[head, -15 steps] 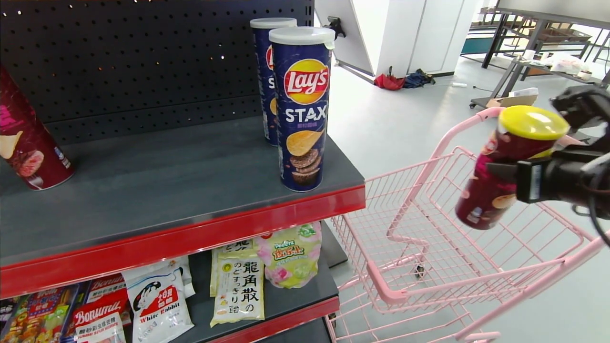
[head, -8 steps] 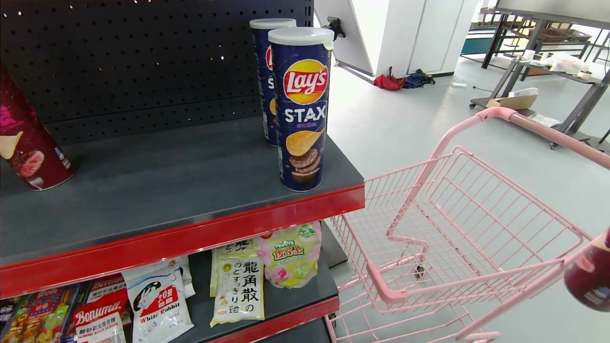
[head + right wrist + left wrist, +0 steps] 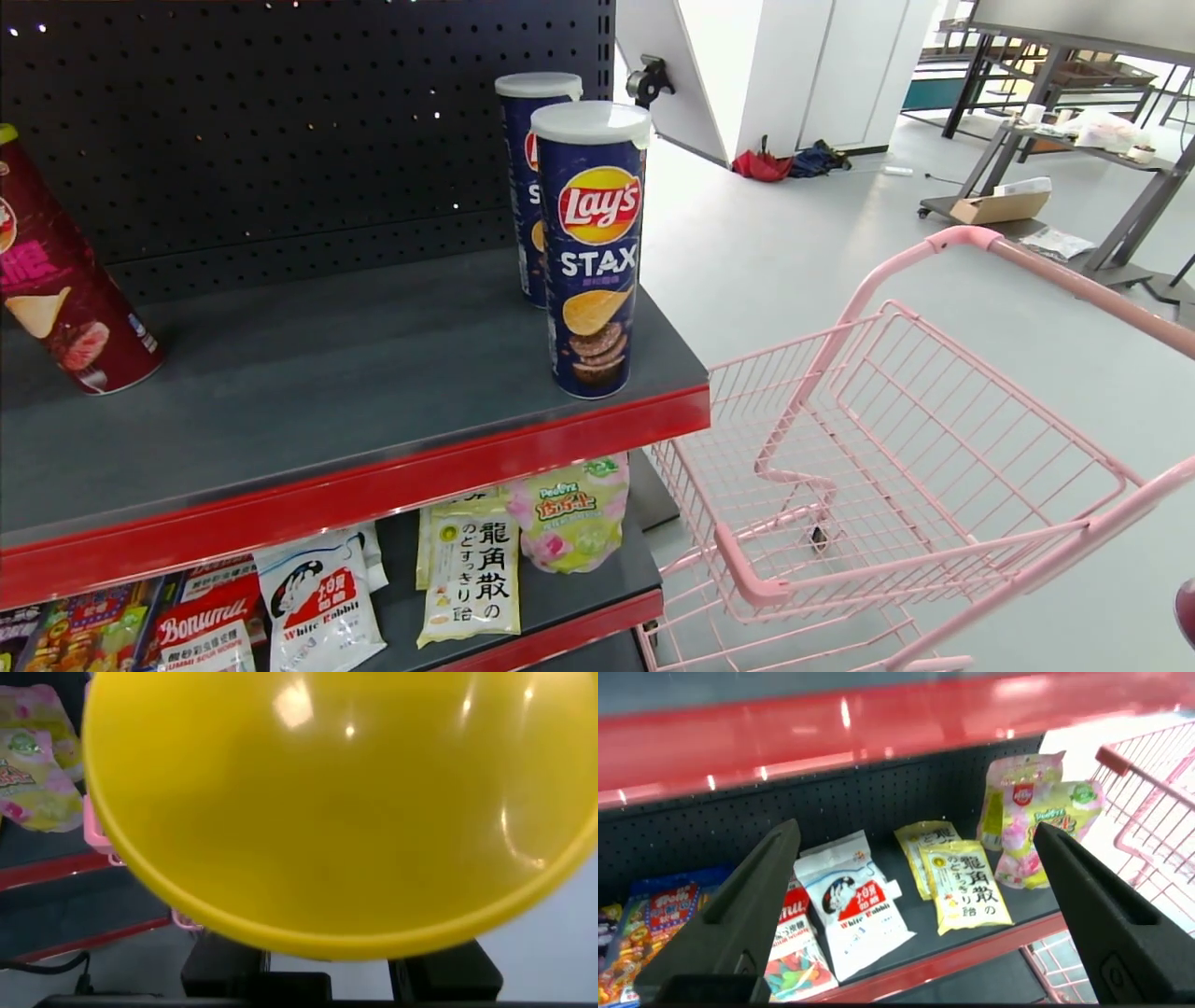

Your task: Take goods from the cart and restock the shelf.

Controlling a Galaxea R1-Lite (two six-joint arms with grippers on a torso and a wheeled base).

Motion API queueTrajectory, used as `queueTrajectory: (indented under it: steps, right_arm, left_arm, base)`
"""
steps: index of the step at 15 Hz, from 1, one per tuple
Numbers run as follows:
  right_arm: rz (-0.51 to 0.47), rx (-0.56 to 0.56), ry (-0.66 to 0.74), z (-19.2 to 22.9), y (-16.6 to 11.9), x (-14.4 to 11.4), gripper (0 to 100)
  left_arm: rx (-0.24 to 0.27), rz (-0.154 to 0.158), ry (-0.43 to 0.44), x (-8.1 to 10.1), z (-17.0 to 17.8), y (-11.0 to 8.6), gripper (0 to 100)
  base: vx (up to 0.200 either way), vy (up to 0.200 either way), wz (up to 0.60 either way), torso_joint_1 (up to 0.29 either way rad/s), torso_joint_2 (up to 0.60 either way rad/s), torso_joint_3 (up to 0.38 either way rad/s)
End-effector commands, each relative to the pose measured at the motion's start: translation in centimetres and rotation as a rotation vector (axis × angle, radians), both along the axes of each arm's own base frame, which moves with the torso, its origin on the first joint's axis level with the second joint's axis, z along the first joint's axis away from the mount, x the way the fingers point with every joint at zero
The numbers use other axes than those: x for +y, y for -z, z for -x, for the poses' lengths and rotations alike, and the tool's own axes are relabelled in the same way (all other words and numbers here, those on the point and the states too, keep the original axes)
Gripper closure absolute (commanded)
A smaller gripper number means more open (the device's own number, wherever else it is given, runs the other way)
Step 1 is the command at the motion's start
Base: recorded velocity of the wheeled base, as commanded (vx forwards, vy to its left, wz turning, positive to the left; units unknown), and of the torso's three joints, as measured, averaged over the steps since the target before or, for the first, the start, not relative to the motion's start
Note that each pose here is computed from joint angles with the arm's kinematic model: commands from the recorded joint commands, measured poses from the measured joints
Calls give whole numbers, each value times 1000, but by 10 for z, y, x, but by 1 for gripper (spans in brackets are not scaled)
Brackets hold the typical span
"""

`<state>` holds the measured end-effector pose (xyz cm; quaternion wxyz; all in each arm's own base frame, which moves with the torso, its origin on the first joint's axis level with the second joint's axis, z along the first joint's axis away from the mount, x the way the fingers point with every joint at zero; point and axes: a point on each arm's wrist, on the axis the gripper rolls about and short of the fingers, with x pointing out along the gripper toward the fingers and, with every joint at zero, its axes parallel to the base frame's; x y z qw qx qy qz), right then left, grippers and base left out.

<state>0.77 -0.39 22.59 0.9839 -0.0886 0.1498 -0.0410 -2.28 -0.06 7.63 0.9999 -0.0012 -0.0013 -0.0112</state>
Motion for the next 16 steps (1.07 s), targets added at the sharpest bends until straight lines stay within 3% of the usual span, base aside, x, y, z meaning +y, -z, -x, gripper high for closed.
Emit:
queueTrajectory:
  steps: [1,8,16]
  right_arm:
    - [-1,-7,-2,2,0,0,100]
    - [-2,18,-21,-2,4,1,100]
    - [9,56,-32,-7,12,1,100]
  left_arm:
    - [0,1,-1,0,0,0,0]
    - [1,1,-1,0,0,0,0]
    - [0,1,-1,0,0,0,0]
  base:
    - [0,0,0,193,-505,-339]
    - [0,0,0,212,-559,-347]
    - [0,0,0,134,-325,-187]
